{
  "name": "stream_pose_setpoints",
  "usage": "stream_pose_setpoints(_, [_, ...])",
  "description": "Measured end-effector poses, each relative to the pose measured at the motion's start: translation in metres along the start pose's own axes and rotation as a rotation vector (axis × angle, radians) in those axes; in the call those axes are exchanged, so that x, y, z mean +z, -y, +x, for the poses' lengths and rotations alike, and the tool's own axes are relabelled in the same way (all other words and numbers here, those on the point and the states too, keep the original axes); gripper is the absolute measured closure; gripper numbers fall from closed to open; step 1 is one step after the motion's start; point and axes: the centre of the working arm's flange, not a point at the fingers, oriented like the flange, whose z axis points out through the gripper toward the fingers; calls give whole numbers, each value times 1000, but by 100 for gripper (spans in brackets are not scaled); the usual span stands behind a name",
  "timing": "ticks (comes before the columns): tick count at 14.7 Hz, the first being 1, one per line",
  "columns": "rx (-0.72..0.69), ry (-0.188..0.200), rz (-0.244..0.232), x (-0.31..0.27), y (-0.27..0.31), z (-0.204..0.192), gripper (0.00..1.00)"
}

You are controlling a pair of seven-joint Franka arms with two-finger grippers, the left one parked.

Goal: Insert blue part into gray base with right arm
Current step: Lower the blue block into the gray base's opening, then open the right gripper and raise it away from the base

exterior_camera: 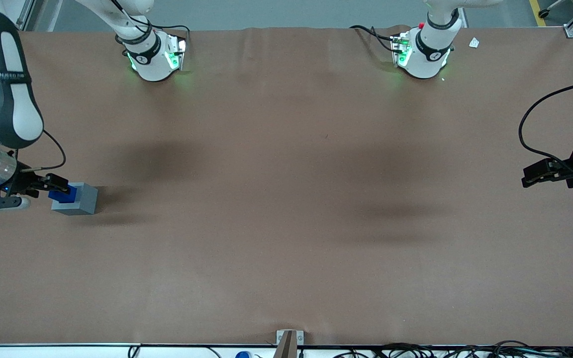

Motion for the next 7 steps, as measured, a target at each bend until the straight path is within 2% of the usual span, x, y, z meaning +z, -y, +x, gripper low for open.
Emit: stream_pose_setpoints(7, [4, -42, -2, -85, 78, -4, 0])
